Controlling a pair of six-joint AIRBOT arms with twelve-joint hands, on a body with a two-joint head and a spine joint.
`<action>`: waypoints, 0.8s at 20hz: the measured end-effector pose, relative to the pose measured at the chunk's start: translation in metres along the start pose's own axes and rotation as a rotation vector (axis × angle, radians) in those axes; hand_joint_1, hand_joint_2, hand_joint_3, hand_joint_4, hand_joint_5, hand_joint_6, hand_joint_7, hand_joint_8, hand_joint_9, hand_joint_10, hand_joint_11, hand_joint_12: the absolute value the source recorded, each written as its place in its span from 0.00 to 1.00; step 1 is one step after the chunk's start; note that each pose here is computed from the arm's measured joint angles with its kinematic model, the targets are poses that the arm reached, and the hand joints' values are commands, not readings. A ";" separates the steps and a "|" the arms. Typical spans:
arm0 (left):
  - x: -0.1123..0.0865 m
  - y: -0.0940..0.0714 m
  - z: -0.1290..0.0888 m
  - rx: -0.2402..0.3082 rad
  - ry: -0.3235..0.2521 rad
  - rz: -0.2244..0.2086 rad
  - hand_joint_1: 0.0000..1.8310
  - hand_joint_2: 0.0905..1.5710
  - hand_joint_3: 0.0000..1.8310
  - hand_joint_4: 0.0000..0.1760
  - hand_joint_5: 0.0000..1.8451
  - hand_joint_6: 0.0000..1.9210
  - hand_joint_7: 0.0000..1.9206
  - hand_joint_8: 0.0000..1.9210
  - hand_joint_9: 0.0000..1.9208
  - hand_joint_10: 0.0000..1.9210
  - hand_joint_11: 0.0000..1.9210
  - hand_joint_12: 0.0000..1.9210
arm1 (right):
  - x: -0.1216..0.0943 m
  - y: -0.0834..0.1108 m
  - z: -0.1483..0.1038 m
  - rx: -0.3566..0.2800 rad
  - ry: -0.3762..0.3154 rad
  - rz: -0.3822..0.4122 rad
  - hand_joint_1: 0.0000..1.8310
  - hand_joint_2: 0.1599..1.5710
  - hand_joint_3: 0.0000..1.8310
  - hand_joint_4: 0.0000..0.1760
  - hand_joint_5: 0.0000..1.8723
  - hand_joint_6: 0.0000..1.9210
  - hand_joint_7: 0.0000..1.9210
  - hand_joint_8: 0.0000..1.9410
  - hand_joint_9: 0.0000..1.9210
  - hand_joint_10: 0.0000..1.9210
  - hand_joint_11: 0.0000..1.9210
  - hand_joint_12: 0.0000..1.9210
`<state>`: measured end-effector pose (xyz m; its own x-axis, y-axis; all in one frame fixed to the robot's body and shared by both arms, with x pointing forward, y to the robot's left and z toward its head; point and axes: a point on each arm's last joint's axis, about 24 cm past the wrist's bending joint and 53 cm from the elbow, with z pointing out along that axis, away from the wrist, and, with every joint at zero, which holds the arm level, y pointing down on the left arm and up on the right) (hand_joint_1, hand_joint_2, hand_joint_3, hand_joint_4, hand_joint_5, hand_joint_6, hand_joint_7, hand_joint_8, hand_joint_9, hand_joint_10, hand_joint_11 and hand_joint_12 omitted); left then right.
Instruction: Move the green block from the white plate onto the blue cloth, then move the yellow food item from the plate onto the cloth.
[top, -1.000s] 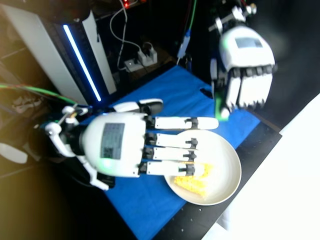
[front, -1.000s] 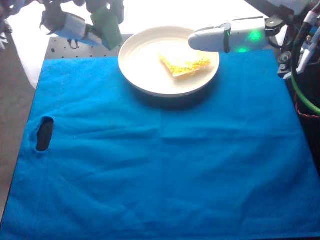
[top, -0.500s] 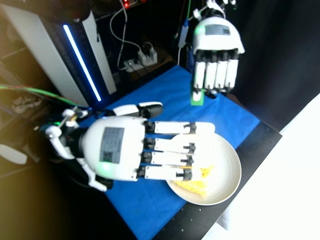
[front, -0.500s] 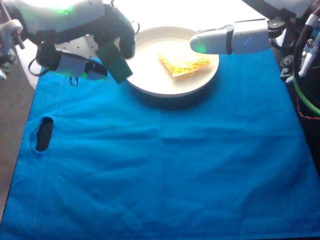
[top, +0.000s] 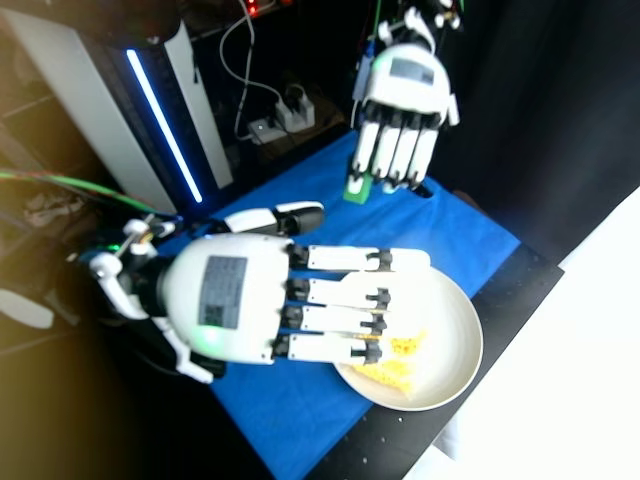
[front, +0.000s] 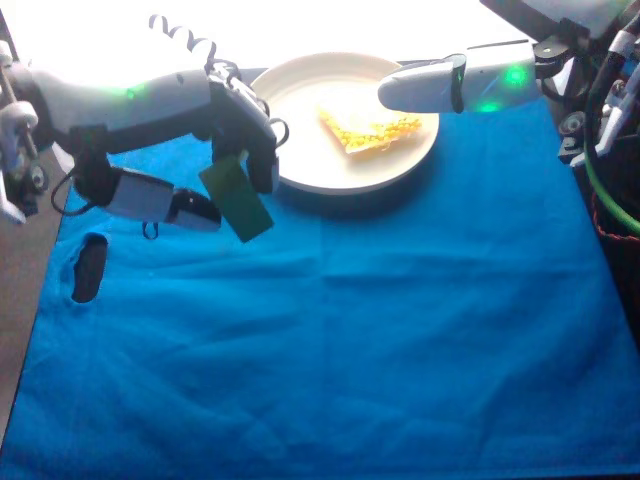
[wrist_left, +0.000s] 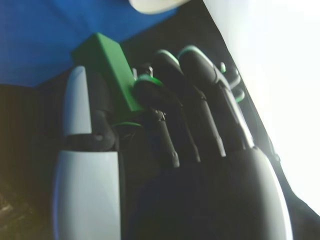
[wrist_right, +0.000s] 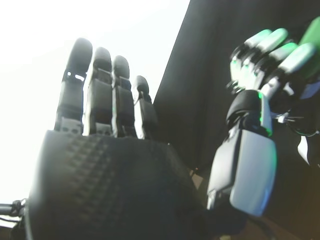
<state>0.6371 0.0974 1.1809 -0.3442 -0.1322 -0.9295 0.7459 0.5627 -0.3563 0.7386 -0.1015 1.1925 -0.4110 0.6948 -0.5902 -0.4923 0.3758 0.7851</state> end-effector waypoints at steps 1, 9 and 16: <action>0.004 0.002 -0.001 -0.006 0.011 0.000 0.67 0.74 0.00 0.00 0.53 0.41 0.38 0.81 0.35 0.63 0.30 0.82 | 0.000 0.000 0.000 0.000 0.000 0.000 0.28 0.47 0.00 0.26 0.09 0.00 0.19 0.00 0.19 0.01 0.00 0.64; 0.051 0.023 0.000 -0.061 0.100 -0.107 0.73 0.72 0.00 0.00 0.53 0.43 0.43 0.68 0.43 0.66 0.37 0.63 | 0.005 -0.001 0.001 0.002 0.007 0.004 0.26 0.47 0.00 0.10 0.08 0.00 0.21 0.00 0.20 0.01 0.00 0.60; 0.079 0.043 0.002 -0.106 0.137 -0.227 0.69 0.70 0.00 0.00 0.53 0.42 0.49 0.62 0.49 0.46 0.44 0.51 | 0.008 -0.003 0.001 0.005 0.012 0.006 0.25 0.46 0.00 0.11 0.09 0.00 0.21 0.00 0.20 0.00 0.00 0.59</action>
<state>0.6431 0.1090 1.0919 -0.5746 -0.1574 -0.8032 0.5799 0.6143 -0.5352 0.7371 -0.0965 1.1857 -0.4230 0.6896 -0.5878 -0.4861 0.3748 0.7895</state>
